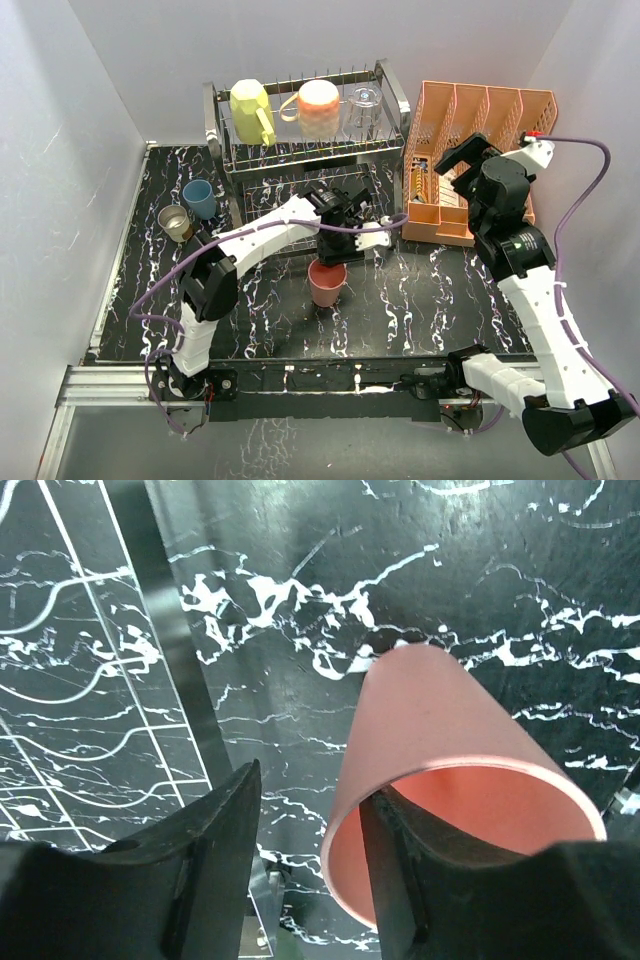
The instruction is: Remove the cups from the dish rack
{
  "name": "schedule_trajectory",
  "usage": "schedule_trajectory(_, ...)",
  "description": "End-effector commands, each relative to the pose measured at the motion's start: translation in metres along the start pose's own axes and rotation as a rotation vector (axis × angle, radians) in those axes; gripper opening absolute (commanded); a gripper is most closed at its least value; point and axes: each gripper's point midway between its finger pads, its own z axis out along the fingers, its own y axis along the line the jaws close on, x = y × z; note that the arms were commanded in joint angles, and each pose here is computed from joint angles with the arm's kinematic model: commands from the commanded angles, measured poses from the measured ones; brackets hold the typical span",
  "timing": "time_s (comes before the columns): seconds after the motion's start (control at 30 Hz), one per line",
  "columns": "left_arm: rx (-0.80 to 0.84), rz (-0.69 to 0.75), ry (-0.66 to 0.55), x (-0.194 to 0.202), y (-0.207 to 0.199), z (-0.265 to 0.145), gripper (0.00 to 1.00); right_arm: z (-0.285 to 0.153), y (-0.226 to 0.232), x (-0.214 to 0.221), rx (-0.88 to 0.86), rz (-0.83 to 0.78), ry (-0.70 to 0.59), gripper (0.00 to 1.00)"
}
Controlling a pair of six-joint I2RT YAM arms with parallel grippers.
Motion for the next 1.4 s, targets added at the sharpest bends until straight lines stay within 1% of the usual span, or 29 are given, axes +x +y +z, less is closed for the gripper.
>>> schedule_trajectory(0.0,-0.044,-0.011,-0.05,-0.019,0.005,-0.018,0.48,0.001,0.02,-0.04,-0.048,-0.012,-0.101,0.98)
schedule_trajectory(0.07,-0.057,-0.013,-0.072,-0.023,0.005,-0.032,0.5,0.001,0.027,-0.049,-0.071,-0.03,-0.12,0.98)
schedule_trajectory(0.13,-0.057,-0.014,-0.089,-0.023,0.001,-0.048,0.58,0.001,0.038,-0.058,-0.11,-0.047,-0.136,0.98)
schedule_trajectory(0.17,-0.054,-0.013,-0.101,-0.022,-0.003,-0.058,0.63,0.0,0.047,-0.062,-0.144,-0.059,-0.139,0.98)
schedule_trajectory(0.23,-0.039,-0.011,-0.128,-0.019,-0.014,-0.077,0.66,-0.001,0.063,-0.074,-0.203,-0.076,-0.152,0.98)
schedule_trajectory(0.27,-0.027,-0.009,-0.142,-0.017,-0.02,-0.086,0.71,-0.001,0.071,-0.079,-0.229,-0.08,-0.158,0.98)
schedule_trajectory(0.3,-0.018,-0.005,-0.164,-0.015,-0.028,-0.096,0.79,-0.002,0.079,-0.084,-0.26,-0.085,-0.166,0.98)
schedule_trajectory(0.37,-0.02,0.002,-0.198,-0.008,-0.039,-0.113,0.86,-0.003,0.095,-0.093,-0.315,-0.098,-0.171,0.98)
schedule_trajectory(0.4,-0.02,0.006,-0.203,-0.001,-0.046,-0.118,0.88,-0.003,0.103,-0.095,-0.341,-0.108,-0.166,0.98)
schedule_trajectory(0.53,-0.045,-0.003,-0.244,0.019,-0.063,-0.147,0.9,0.006,0.137,-0.095,-0.454,-0.15,-0.113,0.98)
schedule_trajectory(0.6,-0.064,-0.039,-0.268,0.03,-0.066,-0.159,0.91,0.011,0.152,-0.091,-0.501,-0.177,-0.081,0.98)
schedule_trajectory(0.67,-0.072,-0.109,-0.314,0.042,-0.064,-0.172,0.93,0.016,0.165,-0.086,-0.539,-0.212,-0.056,0.98)
schedule_trajectory(0.77,-0.08,-0.269,-0.398,0.066,-0.044,-0.185,0.95,0.022,0.185,-0.073,-0.571,-0.27,-0.019,0.98)
schedule_trajectory(0.83,-0.092,-0.336,-0.439,0.078,-0.035,-0.192,0.95,0.024,0.2,-0.063,-0.597,-0.309,0.007,0.98)
schedule_trajectory(0.93,-0.12,-0.362,-0.5,0.081,-0.04,-0.202,0.97,0.022,0.224,-0.045,-0.659,-0.37,0.043,0.98)
schedule_trajectory(1.03,-0.122,-0.376,-0.505,0.084,-0.045,-0.201,0.97,0.023,0.24,-0.029,-0.681,-0.435,0.084,0.98)
schedule_trajectory(1.17,-0.117,-0.385,-0.495,0.088,-0.05,-0.198,0.97,0.035,0.238,-0.025,-0.632,-0.472,0.085,0.99)
schedule_trajectory(1.27,-0.123,-0.38,-0.502,0.087,-0.05,-0.2,0.97,0.036,0.237,-0.021,-0.627,-0.49,0.085,0.99)
schedule_trajectory(1.37,-0.136,-0.371,-0.513,0.086,-0.047,-0.202,0.97,0.043,0.233,-0.007,-0.604,-0.517,0.112,0.97)
